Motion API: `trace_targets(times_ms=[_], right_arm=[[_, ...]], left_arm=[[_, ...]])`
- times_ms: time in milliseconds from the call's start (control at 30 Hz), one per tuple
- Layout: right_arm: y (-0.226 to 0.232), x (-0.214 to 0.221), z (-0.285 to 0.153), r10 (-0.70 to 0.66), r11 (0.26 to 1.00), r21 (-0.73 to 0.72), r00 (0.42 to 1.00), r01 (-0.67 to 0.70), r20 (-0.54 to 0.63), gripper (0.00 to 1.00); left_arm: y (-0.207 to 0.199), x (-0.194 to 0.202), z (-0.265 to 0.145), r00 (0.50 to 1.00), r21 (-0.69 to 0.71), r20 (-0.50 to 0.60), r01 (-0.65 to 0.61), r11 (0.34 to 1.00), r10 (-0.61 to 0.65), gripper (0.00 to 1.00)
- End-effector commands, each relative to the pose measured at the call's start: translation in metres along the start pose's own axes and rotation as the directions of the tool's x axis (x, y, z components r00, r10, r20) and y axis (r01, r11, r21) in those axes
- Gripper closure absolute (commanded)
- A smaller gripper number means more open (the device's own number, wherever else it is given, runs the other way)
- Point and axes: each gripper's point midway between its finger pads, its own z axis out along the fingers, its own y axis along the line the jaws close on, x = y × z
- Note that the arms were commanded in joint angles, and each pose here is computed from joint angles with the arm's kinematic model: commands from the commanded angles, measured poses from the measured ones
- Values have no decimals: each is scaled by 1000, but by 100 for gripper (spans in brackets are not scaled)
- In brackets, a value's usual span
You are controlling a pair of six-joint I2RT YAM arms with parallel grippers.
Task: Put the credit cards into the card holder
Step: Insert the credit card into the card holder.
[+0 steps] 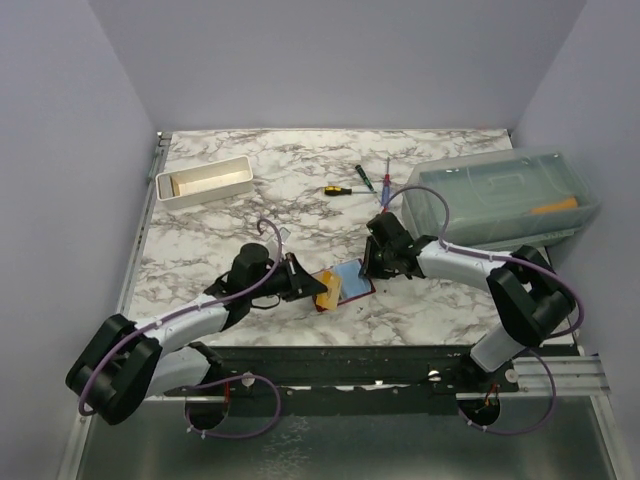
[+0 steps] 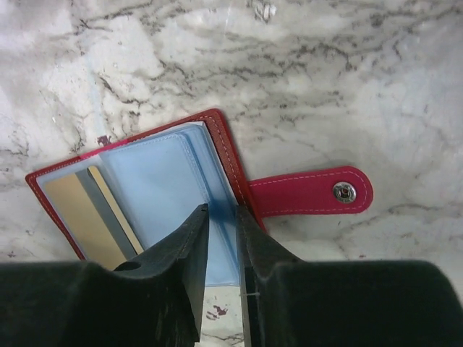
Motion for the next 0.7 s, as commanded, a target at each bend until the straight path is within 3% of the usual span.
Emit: trace_targets(times_ms=[0, 167, 667], right_arm=[[-44, 74, -3, 110, 981, 177, 981, -82, -157, 75], [-44, 76, -8, 111, 982, 167, 982, -84, -153, 75], [-44, 74, -10, 83, 987, 150, 986, -61, -143, 75]], left_arm=[[0, -2, 15, 998, 30, 66, 23, 999, -25, 100], [27, 4, 21, 993, -24, 81, 86, 996, -83, 100], [44, 12, 38, 994, -49, 29, 109, 993, -108, 100]])
